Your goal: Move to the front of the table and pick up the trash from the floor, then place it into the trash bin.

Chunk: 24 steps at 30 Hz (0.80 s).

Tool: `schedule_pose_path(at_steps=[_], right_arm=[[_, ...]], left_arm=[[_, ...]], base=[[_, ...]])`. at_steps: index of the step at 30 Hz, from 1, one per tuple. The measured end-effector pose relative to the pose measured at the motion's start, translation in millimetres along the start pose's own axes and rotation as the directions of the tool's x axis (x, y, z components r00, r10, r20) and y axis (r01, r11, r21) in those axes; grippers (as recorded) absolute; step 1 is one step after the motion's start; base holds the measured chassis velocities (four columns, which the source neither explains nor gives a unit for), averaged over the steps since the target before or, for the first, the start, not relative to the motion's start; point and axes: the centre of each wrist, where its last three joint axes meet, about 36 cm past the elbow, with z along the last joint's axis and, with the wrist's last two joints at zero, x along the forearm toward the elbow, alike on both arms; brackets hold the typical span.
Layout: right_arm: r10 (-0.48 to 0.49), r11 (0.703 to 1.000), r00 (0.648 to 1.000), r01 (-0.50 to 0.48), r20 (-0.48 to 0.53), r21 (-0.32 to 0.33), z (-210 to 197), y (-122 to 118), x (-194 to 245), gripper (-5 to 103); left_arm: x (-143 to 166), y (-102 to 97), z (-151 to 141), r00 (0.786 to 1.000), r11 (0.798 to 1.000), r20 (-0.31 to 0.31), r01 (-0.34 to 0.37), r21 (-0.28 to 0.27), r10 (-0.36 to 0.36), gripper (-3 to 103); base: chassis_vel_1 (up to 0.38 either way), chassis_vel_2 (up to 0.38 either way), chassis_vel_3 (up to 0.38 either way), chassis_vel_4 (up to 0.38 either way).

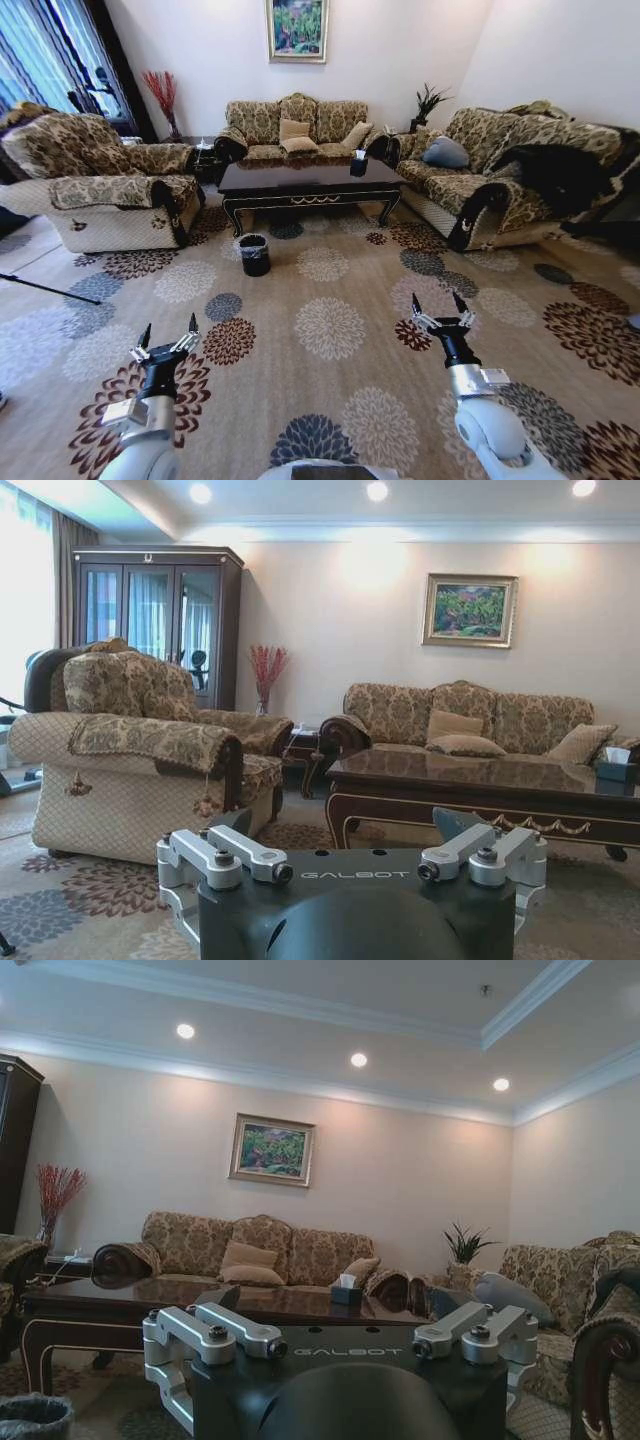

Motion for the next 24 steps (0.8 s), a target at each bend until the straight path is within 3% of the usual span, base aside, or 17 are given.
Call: schedule_pose_path(at_steps=[24], right_arm=[[0.0, 1.0, 1.0, 0.0, 0.0, 0.0, 0.0, 0.0, 0.0, 100]], left_arm=[[0.0, 0.0, 0.0, 1.0, 1.0, 0.0, 0.0, 0.0, 0.0, 100]], base=[[0.0, 0.0, 0.0, 0.0]])
